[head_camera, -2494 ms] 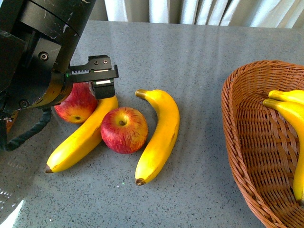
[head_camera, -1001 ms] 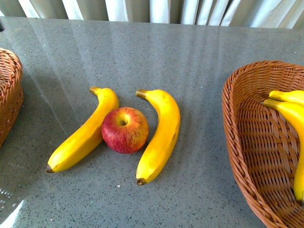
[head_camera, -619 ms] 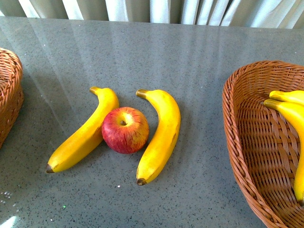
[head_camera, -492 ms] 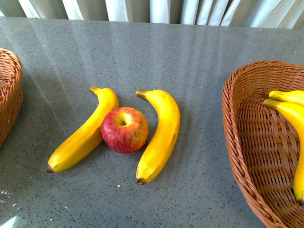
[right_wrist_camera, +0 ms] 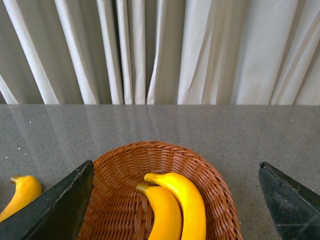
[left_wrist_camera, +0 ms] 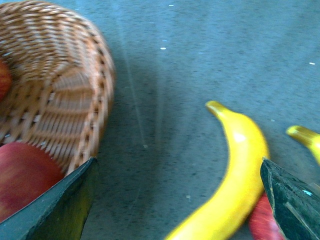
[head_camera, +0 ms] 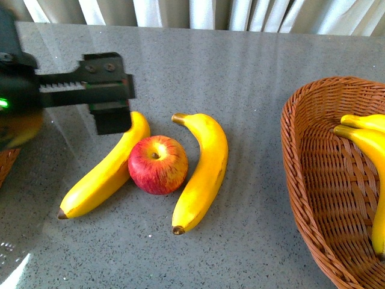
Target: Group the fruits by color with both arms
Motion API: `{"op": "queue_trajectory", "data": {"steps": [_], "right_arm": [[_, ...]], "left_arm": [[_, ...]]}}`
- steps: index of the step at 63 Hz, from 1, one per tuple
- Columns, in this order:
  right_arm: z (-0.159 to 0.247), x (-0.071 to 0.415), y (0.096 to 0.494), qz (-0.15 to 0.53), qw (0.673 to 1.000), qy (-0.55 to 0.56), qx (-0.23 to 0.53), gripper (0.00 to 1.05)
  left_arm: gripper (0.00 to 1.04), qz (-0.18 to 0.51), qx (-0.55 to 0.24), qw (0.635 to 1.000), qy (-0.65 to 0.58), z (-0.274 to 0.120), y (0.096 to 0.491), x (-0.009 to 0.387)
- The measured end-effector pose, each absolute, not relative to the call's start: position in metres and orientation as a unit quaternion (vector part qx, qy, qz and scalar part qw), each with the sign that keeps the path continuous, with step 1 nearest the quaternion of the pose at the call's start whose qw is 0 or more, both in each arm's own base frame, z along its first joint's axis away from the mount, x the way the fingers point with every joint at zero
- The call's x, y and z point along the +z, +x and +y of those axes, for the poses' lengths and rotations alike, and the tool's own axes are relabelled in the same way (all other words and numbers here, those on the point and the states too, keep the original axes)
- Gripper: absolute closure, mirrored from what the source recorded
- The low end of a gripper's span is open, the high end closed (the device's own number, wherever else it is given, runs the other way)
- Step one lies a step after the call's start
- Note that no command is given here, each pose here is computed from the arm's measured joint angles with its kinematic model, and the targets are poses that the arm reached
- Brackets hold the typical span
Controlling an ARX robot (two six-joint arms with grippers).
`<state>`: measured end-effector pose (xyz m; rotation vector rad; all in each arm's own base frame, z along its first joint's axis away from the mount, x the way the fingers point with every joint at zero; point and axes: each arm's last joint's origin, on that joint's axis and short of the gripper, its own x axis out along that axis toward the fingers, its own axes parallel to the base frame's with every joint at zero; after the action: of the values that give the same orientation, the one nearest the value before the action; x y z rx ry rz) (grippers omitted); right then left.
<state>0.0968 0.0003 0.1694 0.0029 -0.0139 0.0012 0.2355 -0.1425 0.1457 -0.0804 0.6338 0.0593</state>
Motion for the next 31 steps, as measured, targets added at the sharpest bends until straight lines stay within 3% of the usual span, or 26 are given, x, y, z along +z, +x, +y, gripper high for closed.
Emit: {"op": "queue_trajectory", "data": {"steps": [14,31], "right_arm": [[0.0,0.169,0.097,-0.007,1.0,0.001,0.001,0.09],[0.0,0.169,0.097,-0.007,1.0,0.001,0.001,0.09]], "left_arm": [[0.09,0.324,-0.023,0.946,-0.008,-0.175,0.236,0.132],[0.09,0.337,-0.04,0.941,0.012,-0.188,0.237,0.118]]}}
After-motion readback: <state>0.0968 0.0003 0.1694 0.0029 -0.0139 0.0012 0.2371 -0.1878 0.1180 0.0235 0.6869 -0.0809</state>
